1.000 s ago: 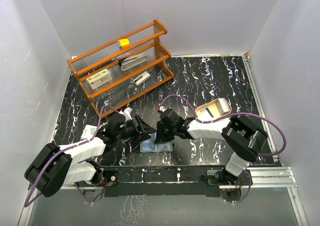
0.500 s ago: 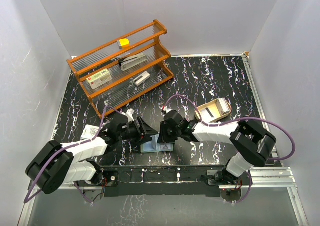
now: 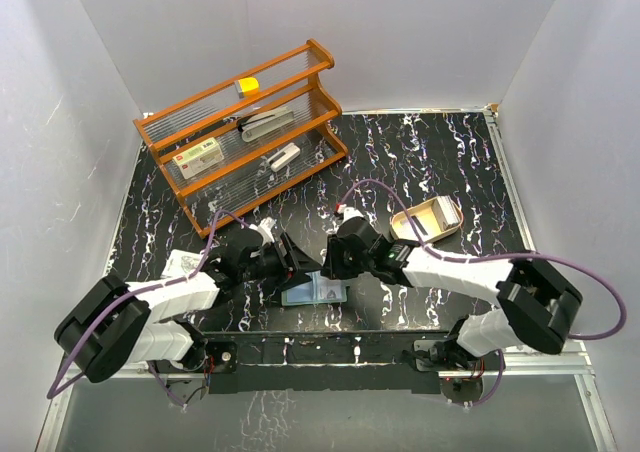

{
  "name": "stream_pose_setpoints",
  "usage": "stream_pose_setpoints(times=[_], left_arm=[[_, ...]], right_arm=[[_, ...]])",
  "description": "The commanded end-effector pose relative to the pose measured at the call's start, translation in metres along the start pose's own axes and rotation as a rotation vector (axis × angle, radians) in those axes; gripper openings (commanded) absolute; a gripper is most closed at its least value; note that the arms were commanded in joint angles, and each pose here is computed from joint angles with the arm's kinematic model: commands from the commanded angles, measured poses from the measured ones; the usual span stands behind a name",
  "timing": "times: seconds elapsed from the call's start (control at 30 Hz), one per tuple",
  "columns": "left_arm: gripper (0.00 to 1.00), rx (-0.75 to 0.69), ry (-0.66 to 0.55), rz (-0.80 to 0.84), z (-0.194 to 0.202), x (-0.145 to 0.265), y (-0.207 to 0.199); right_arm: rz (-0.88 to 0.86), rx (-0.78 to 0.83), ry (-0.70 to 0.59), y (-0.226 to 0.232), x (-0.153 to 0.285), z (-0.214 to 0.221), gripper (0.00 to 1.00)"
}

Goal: Put the credit cards into the card holder
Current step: Turn over the card slot in the card holder.

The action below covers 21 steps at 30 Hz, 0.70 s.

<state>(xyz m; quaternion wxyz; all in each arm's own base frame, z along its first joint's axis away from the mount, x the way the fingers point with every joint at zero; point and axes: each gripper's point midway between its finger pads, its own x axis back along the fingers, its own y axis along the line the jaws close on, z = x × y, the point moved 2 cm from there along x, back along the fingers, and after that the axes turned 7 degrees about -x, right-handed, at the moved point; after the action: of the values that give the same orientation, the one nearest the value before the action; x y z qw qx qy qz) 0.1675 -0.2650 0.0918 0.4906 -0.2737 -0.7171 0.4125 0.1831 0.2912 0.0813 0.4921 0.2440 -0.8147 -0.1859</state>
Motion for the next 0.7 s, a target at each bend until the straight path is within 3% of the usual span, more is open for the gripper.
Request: stream_pose_setpoints(times=[0.0,0.5,0.67], left_arm=[[0.59,-0.023,-0.013,0.041,-0.005,-0.005,-0.017],[0.59,-0.060,-0.003,0.017,-0.003,-0.005,-0.017],[0.60,-0.119,-0.013,-0.032,-0.005,0.002,-0.014]], right_arm=[[0.077,0.046,-0.117,-0.006,0.020,-0.023,0.23],[0.252,0.183,-0.258,-0.018,0.065,-0.072,0.33],[0.383,0.232,-0.319,-0.032,0.080,-0.095,0.43]])
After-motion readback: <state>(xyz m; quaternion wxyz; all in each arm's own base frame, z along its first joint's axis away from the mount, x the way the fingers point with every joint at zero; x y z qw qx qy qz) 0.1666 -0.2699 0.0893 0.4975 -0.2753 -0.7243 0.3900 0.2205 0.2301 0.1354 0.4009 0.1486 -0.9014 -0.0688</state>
